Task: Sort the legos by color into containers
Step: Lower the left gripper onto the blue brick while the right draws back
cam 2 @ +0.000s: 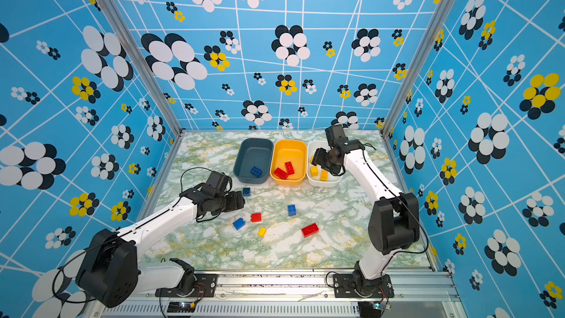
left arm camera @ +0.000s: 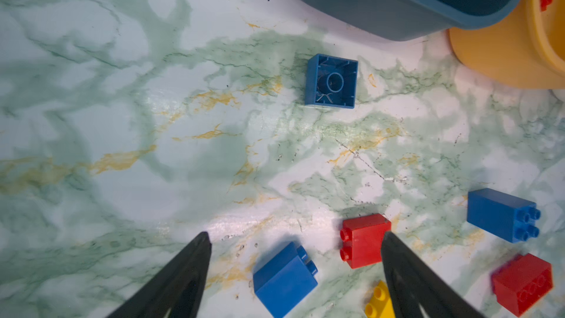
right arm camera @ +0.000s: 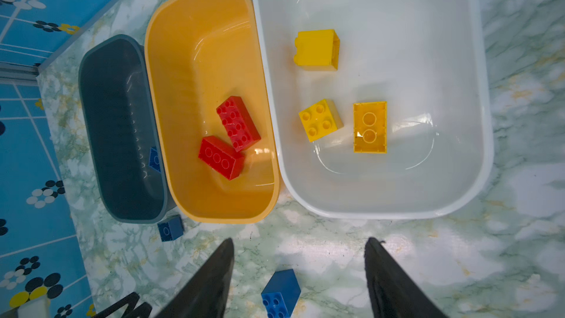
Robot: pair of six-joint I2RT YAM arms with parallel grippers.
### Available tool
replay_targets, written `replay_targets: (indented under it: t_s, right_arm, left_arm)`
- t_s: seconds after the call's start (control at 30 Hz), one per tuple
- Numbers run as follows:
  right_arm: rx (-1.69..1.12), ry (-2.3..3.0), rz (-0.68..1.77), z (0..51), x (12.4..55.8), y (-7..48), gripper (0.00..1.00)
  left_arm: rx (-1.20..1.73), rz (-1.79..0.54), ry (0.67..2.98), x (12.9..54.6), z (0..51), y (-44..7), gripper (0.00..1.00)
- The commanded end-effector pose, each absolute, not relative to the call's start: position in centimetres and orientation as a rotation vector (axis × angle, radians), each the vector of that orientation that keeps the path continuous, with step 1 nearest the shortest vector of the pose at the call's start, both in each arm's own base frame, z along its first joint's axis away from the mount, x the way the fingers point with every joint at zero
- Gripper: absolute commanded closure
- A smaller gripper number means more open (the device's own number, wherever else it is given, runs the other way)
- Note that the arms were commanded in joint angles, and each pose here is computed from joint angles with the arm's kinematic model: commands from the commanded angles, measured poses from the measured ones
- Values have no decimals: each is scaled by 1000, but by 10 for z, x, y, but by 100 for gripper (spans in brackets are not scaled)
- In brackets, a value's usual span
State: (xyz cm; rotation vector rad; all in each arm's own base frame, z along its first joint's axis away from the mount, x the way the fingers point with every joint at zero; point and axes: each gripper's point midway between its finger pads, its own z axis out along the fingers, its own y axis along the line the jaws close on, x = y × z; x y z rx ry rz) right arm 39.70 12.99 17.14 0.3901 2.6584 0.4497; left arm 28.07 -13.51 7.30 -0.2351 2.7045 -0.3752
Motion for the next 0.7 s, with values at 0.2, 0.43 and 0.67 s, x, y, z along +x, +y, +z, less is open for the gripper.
replay_targets:
  t_s: [0.2,0.43,0.67]
  right_arm:
    - [428,2631,553,176,346,141,30]
    - [463,2609,570,171,329,138,29]
    - [477,2589,573,172,328,137,29]
  left_arm:
    - [-101,-309,2683,322,67,-151,18]
    - [-78,-297,2687,336,57,-160,19]
    - [-75,-278,2697,350,45,-166,20]
